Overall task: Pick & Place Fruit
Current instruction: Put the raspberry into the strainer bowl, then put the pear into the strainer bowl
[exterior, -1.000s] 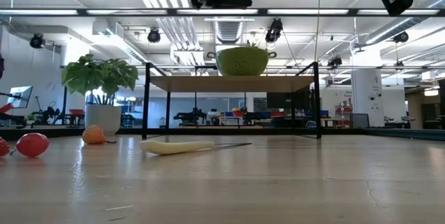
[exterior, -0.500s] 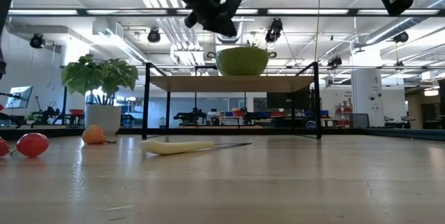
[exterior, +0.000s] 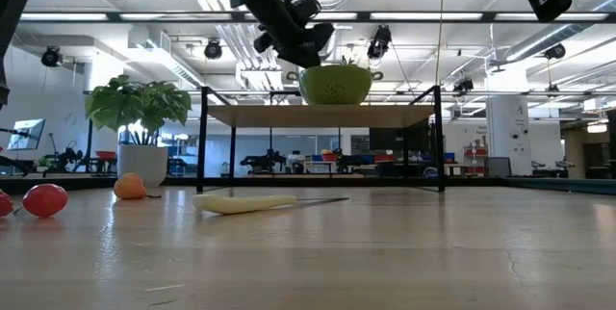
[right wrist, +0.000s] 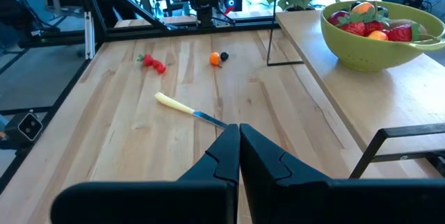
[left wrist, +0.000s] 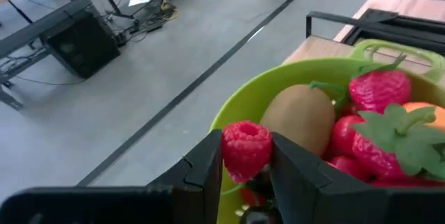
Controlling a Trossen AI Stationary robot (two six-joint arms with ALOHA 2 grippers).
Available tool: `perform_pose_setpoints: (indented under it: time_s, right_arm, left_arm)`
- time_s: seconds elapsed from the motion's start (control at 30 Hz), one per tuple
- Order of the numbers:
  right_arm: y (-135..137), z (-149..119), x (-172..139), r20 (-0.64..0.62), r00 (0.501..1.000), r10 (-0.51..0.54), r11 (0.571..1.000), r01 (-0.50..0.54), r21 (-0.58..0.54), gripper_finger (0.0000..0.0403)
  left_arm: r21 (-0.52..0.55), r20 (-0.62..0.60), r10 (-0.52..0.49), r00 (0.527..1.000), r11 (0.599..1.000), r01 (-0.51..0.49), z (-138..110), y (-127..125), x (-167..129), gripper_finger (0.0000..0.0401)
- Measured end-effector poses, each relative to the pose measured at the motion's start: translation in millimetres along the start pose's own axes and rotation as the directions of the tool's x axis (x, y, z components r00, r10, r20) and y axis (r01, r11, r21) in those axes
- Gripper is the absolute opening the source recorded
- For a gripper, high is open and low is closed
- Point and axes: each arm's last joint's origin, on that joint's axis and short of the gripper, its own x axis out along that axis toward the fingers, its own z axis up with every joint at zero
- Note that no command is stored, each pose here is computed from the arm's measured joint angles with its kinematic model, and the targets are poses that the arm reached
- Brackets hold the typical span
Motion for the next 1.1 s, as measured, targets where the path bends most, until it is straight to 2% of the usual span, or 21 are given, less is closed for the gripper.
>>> perform_pose_setpoints:
  time_s: [0.27, 0.37, 0.6, 0.8, 0.93, 1.1]
  right_arm:
    - [0, 0, 0, 0.0, 1.0, 0.0, 1.0, 0.0, 0.0, 0.0008]
    - [0, 0, 0, 0.0, 1.0, 0.0, 1.0, 0.0, 0.0, 0.0008]
    - [0, 0, 0, 0.0, 1.0, 0.0, 1.0, 0.0, 0.0, 0.0008]
    - [0, 0, 0, 0.0, 1.0, 0.0, 1.0, 0.0, 0.0, 0.0008]
    - [0, 0, 0, 0.0, 1.0, 0.0, 1.0, 0.0, 0.0, 0.0008]
    - [0, 0, 0, 0.0, 1.0, 0.0, 1.0, 0.0, 0.0, 0.0008]
  left_arm:
    - [0.014, -0.031, -0.007, 0.999, 1.0, 0.007, -7, 0, 2, 0.0108]
    - [0.051, -0.059, -0.014, 0.998, 0.999, 0.017, -14, -2, 3, 0.0111]
    - [0.094, -0.063, -0.014, 0.998, 0.995, 0.02, -15, -1, 3, 0.0173]
    - [0.117, -0.037, -0.019, 0.999, 0.993, 0.023, -4, -1, -1, 0.0209]
    - [0.13, -0.039, -0.027, 0.999, 0.991, 0.032, 4, -2, -7, 0.0209]
    - [0.186, -0.1, -0.04, 0.994, 0.981, 0.058, 15, -2, -20, 0.0207]
